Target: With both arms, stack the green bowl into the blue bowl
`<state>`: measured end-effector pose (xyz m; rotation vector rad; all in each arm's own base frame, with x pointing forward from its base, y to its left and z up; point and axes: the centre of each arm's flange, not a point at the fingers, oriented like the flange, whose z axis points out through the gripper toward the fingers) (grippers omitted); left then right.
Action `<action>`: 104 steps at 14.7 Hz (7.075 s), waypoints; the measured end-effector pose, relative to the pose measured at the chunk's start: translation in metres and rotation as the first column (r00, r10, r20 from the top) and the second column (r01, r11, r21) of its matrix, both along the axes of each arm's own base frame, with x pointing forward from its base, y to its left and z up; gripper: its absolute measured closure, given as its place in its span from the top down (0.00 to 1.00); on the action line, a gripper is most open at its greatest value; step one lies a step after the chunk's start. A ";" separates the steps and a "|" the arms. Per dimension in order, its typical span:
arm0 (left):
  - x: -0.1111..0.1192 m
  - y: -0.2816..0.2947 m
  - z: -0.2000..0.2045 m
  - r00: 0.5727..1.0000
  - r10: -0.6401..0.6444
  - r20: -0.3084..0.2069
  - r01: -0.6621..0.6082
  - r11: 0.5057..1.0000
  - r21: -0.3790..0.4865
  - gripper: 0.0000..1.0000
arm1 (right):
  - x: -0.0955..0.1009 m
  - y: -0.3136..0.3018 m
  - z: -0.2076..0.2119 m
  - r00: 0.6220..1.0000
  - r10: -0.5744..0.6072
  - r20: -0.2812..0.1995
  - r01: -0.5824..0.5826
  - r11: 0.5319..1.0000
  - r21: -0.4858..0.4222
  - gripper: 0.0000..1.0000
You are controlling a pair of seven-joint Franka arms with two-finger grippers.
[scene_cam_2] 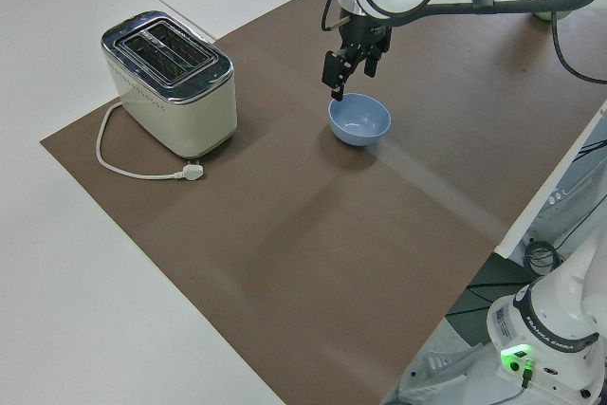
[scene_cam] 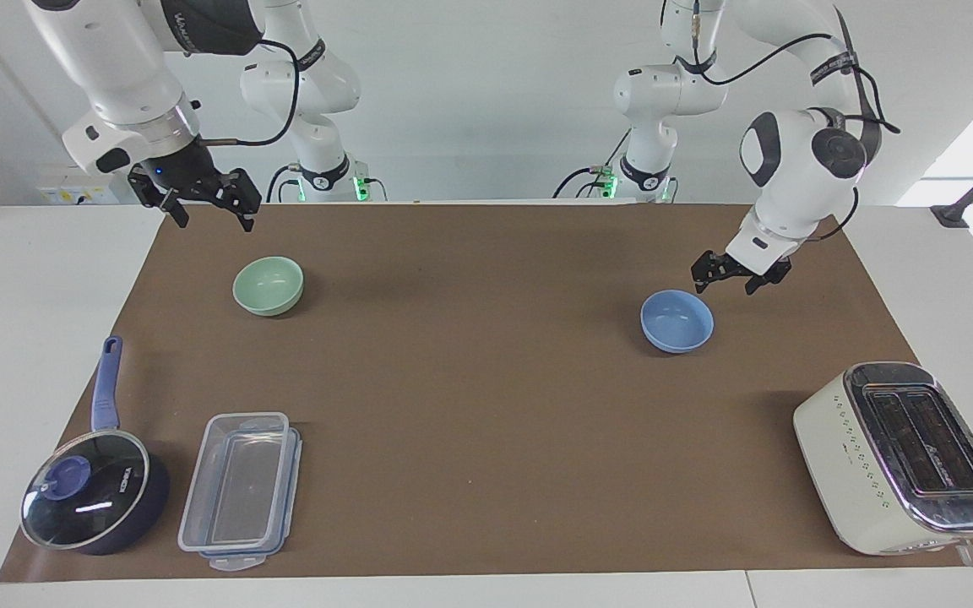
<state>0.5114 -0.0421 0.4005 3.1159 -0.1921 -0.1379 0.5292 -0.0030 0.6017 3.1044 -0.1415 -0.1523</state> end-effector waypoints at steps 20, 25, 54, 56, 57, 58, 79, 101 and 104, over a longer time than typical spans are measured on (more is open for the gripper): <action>0.011 -0.009 -0.054 0.999 -0.043 0.013 0.043 0.999 -0.007 0.04 | -0.108 -0.109 -0.274 0.992 0.125 0.032 -0.126 0.991 0.035 1.00; 0.048 -0.068 0.016 0.994 0.093 -0.054 -0.097 0.993 -0.066 0.04 | -0.114 -0.108 -0.283 0.991 0.133 0.019 -0.134 0.990 0.041 0.71; 0.053 -0.096 0.124 0.985 0.167 -0.038 -0.169 0.983 -0.072 1.00 | -0.054 0.176 -0.130 0.986 0.014 0.163 -0.035 0.991 0.128 0.05; 0.050 -0.042 0.146 0.994 0.101 -0.038 -0.103 0.993 -0.052 1.00 | -0.062 0.221 -0.139 0.983 0.008 0.182 -0.035 0.989 0.143 0.05; 0.044 -0.024 0.156 0.996 0.079 -0.041 -0.081 0.996 -0.044 1.00 | -0.064 0.238 -0.146 0.982 0.009 0.187 -0.037 0.988 0.148 0.05; 0.038 -0.011 0.168 0.997 0.070 -0.046 -0.071 0.997 -0.038 1.00 | -0.065 0.251 -0.154 0.983 0.010 0.185 -0.038 0.988 0.150 0.05; 0.011 -0.005 0.237 0.997 0.033 -0.072 -0.034 0.999 -0.012 1.00 | -0.063 0.319 -0.238 0.995 -0.030 0.095 0.013 0.984 0.177 0.05; 0.011 -0.004 0.238 0.997 0.038 -0.070 -0.038 0.999 -0.007 1.00 | -0.020 0.133 -0.146 0.992 -0.035 0.118 0.018 0.989 0.146 1.00; 0.011 -0.007 0.238 0.997 0.032 -0.070 -0.032 0.999 -0.007 1.00 | -0.012 0.094 -0.146 0.990 -0.045 0.133 0.033 0.995 0.092 1.00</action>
